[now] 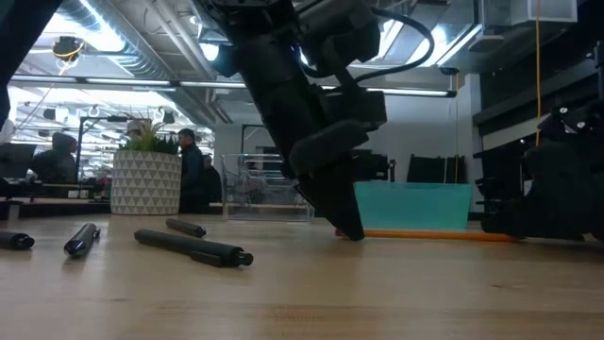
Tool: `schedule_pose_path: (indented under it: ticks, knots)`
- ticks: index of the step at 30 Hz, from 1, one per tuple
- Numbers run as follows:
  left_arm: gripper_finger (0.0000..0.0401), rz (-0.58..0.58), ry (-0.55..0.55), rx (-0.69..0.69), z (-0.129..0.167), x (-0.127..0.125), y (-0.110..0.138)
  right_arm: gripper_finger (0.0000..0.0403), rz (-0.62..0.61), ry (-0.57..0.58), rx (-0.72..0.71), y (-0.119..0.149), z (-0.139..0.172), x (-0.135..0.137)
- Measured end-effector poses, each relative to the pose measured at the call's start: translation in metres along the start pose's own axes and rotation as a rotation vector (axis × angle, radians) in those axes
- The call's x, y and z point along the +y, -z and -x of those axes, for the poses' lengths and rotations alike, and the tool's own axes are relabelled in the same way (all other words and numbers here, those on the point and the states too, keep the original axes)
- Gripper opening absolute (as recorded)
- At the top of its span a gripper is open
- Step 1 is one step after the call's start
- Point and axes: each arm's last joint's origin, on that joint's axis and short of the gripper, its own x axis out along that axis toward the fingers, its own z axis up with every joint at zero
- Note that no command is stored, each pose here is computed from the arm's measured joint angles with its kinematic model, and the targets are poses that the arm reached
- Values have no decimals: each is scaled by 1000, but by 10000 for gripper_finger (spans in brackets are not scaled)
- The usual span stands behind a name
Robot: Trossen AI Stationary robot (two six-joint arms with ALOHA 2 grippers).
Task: Sort pens & pencils
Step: Put the orange pencil into the blue bin
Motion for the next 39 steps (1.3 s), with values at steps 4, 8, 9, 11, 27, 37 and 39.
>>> schedule_pose_path:
  ticks: [4, 8, 9, 11, 27, 37, 39]
  knots:
    - [94, -16, 10, 3, 0, 0, 0, 0, 0, 0, 0, 0, 0, 0]
    - [27, -20, 5, 0, -1, 1, 0, 0, -1, 0, -2, 0, 0, 0]
    - [17, -20, 0, -1, -1, 1, 0, 0, -1, -1, -3, 0, 0, 0]
    - [12, -19, -4, -1, -1, 1, 0, 0, -1, -1, -5, 0, 0, 0]
    - [5, -30, -49, 16, 21, 6, -22, 9, -8, -14, -31, 0, 0, 2]
    - [5, -9, -95, 34, 24, 13, -23, 109, 58, -10, -10, -21, 17, 8]
    - [5, -11, -114, 42, 24, 13, -22, 134, 85, -14, -26, -31, 24, 10]
